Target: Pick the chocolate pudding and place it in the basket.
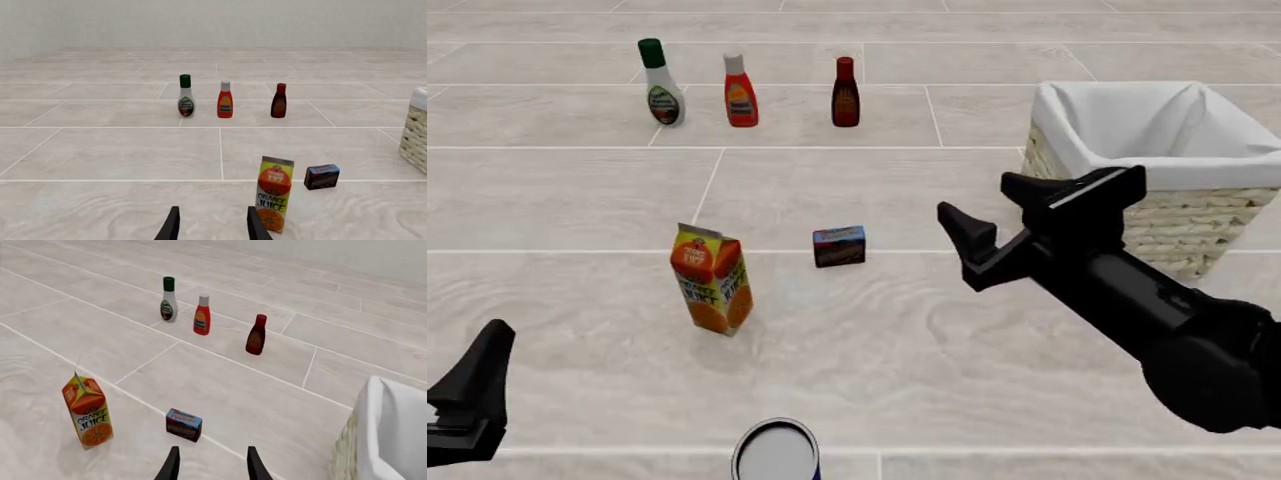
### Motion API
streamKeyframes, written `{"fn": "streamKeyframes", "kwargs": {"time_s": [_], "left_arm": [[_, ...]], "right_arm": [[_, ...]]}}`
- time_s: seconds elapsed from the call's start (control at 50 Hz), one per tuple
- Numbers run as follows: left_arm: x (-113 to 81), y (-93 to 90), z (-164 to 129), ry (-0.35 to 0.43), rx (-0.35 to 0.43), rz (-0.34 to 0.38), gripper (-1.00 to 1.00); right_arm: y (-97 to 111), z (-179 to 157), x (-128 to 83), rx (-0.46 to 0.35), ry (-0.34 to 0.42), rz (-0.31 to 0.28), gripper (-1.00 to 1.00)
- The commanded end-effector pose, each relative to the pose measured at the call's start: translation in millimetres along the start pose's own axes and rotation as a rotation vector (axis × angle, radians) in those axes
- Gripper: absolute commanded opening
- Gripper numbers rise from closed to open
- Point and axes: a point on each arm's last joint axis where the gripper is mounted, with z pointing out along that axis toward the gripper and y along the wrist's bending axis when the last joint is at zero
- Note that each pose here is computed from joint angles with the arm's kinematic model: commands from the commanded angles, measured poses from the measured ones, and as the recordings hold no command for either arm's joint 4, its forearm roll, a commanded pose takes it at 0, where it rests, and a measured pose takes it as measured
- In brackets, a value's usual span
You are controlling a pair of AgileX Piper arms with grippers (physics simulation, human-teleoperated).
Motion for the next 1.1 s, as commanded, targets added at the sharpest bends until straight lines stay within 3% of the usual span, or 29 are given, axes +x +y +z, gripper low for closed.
{"fn": "streamKeyframes", "kwargs": {"time_s": [0.02, 0.62, 0.78, 0.96, 1.1], "left_arm": [[0.0, 0.0, 0.0, 0.000, 0.000, 0.000, 1.00], [0.0, 0.0, 0.0, 0.000, 0.000, 0.000, 1.00], [0.0, 0.0, 0.0, 0.000, 0.000, 0.000, 1.00], [0.0, 0.0, 0.0, 0.000, 0.000, 0.000, 1.00], [0.0, 0.0, 0.0, 0.000, 0.000, 0.000, 1.00]], "right_arm": [[4.2, 23.5, 1.0, -0.016, 0.008, -0.011, 1.00], [10.0, 86.5, -16.8, -0.047, 0.120, 0.005, 1.00], [13.9, 113.0, -20.5, -0.063, 0.222, 0.032, 1.00], [7.5, 128.4, -38.8, -0.054, 0.252, 0.028, 1.00], [7.1, 140.0, -42.6, -0.064, 0.305, -0.015, 1.00]]}}
